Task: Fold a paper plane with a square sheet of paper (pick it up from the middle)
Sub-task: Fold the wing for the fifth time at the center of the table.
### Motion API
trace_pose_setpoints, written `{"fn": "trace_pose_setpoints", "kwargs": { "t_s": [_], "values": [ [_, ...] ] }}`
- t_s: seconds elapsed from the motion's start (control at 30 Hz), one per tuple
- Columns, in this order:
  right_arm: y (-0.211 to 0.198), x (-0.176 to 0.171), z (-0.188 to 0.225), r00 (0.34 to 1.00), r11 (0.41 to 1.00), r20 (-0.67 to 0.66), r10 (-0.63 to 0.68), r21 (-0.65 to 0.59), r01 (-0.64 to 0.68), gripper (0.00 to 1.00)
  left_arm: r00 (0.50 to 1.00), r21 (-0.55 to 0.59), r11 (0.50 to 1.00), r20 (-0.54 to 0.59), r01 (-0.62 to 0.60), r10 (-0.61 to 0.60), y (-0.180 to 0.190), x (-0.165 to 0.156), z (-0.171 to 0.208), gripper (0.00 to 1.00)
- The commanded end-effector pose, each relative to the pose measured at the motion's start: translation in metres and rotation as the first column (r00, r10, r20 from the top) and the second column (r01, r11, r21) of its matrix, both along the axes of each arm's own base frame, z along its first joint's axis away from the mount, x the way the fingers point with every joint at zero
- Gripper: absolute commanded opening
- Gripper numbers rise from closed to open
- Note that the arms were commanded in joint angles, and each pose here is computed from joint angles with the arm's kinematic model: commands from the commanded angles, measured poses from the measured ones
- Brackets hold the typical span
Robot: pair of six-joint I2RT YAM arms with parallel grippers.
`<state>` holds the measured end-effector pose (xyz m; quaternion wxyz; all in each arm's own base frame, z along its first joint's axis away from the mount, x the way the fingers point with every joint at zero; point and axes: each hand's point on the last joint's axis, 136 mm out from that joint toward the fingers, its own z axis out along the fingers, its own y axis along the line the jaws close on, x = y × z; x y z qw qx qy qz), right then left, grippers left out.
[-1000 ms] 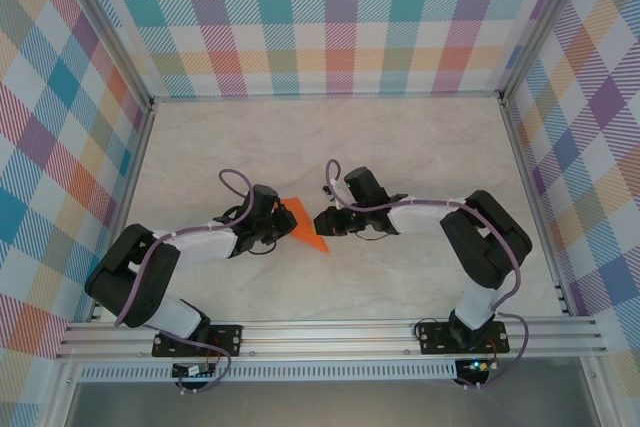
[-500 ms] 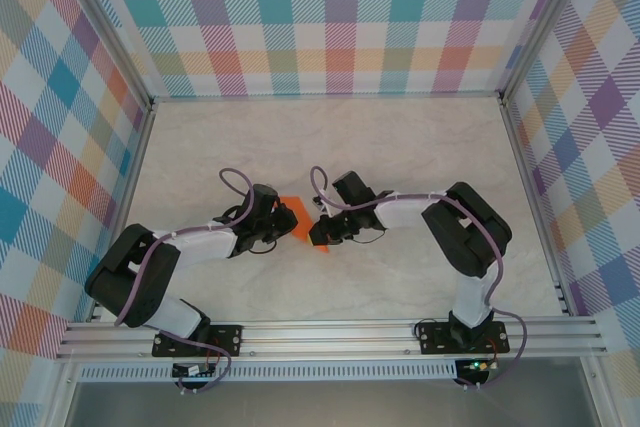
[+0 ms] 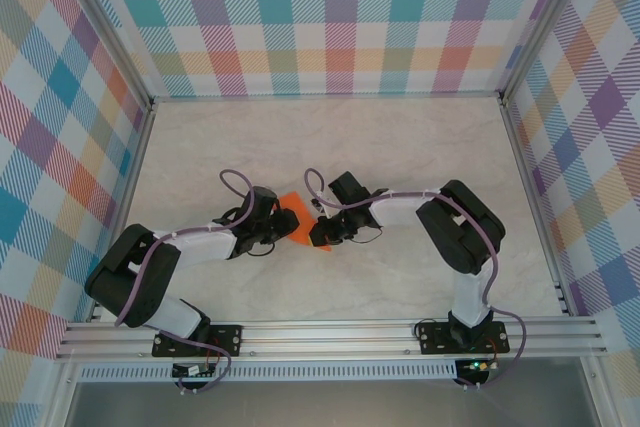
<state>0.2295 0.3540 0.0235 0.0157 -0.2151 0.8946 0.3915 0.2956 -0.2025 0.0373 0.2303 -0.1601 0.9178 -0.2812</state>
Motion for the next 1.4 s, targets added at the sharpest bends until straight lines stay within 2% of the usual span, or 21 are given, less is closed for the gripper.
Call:
{"fn": "trace_pose_setpoints", "kwargs": {
  "t_s": [0.0, 0.37, 0.47, 0.63, 0.9, 1.03, 1.37],
  "values": [
    [0.003, 0.005, -0.004, 1.0, 1.0, 0.018, -0.002, -0.017, 0.002, 0.08, 1.0, 0.041, 0.999, -0.004, -0.005, 0.006, 0.01, -0.002, -0.009, 0.35],
    [0.0, 0.005, -0.013, 1.0, 0.998, -0.007, -0.017, -0.053, 0.017, 0.08, 1.0, 0.093, 0.996, 0.009, -0.019, 0.018, 0.023, -0.007, -0.001, 0.4],
    [-0.002, 0.006, -0.016, 0.999, 0.997, -0.014, -0.034, -0.076, 0.033, 0.08, 1.0, 0.079, 0.997, 0.011, -0.016, 0.015, 0.023, -0.01, 0.0, 0.44],
    [-0.005, 0.007, -0.019, 0.997, 0.992, -0.036, -0.065, -0.112, 0.061, 0.08, 1.0, 0.056, 0.998, 0.007, 0.003, -0.003, 0.019, -0.013, 0.001, 0.45],
    [0.014, 0.009, 0.025, 0.998, 0.998, -0.034, -0.046, 0.047, 0.048, 0.09, 1.0, 0.007, 1.0, -0.003, 0.011, -0.011, 0.009, -0.01, -0.006, 0.44],
    [0.021, 0.01, 0.031, 0.998, 0.997, -0.045, -0.034, 0.074, 0.038, 0.1, 1.0, 0.011, 1.0, -0.003, 0.001, -0.001, 0.01, -0.008, -0.007, 0.41],
    [0.008, 0.01, -0.011, 0.996, 0.997, -0.073, -0.054, -0.062, 0.049, 0.1, 1.0, 0.022, 1.0, -0.012, -0.003, 0.003, 0.011, -0.008, -0.009, 0.38]
  ]
}}
